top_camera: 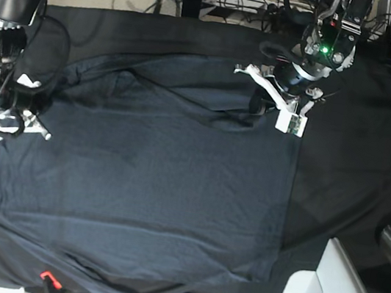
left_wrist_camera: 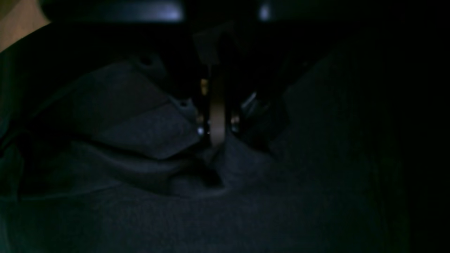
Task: Fold the T-shirt properly
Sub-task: 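Lift the shoulder edges and pull them apart to smooth the shirt, then release and regrasp the shirt's collar-side edge with both grippers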
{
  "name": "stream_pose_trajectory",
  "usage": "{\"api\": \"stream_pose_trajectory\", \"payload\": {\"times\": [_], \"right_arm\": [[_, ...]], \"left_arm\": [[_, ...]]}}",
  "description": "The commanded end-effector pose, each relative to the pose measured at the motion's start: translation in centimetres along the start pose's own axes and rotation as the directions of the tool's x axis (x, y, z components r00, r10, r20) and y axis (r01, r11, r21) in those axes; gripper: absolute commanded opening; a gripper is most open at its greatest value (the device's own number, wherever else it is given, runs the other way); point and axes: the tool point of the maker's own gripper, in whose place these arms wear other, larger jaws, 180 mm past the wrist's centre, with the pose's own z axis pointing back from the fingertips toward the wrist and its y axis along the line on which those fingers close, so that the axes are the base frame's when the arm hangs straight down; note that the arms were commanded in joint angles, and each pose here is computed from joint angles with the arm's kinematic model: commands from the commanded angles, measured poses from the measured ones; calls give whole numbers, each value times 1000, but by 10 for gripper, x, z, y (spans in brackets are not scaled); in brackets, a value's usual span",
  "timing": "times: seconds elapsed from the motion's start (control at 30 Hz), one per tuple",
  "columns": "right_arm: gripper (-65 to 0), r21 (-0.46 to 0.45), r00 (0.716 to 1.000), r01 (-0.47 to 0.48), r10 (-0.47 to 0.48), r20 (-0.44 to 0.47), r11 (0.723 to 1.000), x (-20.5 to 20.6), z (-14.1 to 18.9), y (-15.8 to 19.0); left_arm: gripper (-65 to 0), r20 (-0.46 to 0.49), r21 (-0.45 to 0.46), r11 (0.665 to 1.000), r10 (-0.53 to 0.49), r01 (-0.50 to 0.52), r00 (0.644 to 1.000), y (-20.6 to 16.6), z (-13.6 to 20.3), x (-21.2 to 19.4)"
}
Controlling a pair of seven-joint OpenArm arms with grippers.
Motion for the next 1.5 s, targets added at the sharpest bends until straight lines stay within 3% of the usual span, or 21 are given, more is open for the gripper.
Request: {"api": "stream_pose_trajectory", "payload": {"times": [0.0, 0.13, 0.3, 0.43, 0.5, 0.6, 0.77, 0.9, 1.0, 1.17, 1.4, 1.47], "right_arm": [[-531, 14, 999, -6, 5, 51, 1000, 17, 8, 6], [-396, 24, 998, -14, 12, 57, 1000, 19, 10, 10], [-177, 56, 983, -66, 56, 174, 996, 35, 40, 21], [-74, 66, 954, -75, 52, 295, 995, 44, 74, 15], [-66, 66, 941, 33, -53, 335, 997, 40, 78, -11], [-63, 55, 905, 157, -166, 391, 986, 37, 79, -57], [-68, 85, 922, 137, -158, 354, 987, 16, 52, -95], [-65, 100, 931, 204, -225, 288, 974, 13, 27, -113], [-69, 124, 937, 186, -213, 276, 975, 21, 16, -114], [-71, 151, 946, 209, -239, 218, 966, 26, -3, -115], [-75, 188, 954, 195, -231, 193, 963, 25, -11, -100], [-114, 189, 954, 194, -230, 191, 963, 24, -11, -100]], "left_arm": [[-650, 45, -12, 1000, -9, 10, 999, -1, 2, 14], [-650, 59, -1, 1000, -11, 11, 998, 1, 5, 19], [-457, 91, -16, 1000, -15, 16, 996, -6, 16, 29], [-362, 113, -29, 998, -60, 64, 992, -10, 36, 35], [-367, 109, -34, 993, -107, 111, 988, -9, 49, 35], [-439, 85, -10, 990, -141, 142, 986, 8, 65, 30], [-643, 60, 68, 993, 97, -101, 993, 48, 86, 6], [-650, 18, 94, 974, 204, -205, 979, 64, 95, -18], [-573, -26, 115, 968, 226, -221, 974, 69, 95, -38], [-382, -72, 154, 955, 267, -253, 961, 78, 95, -63], [-158, -88, 166, 951, 278, -261, 956, 81, 95, -71], [-112, -87, 167, 951, 278, -261, 956, 82, 95, -71]]}}
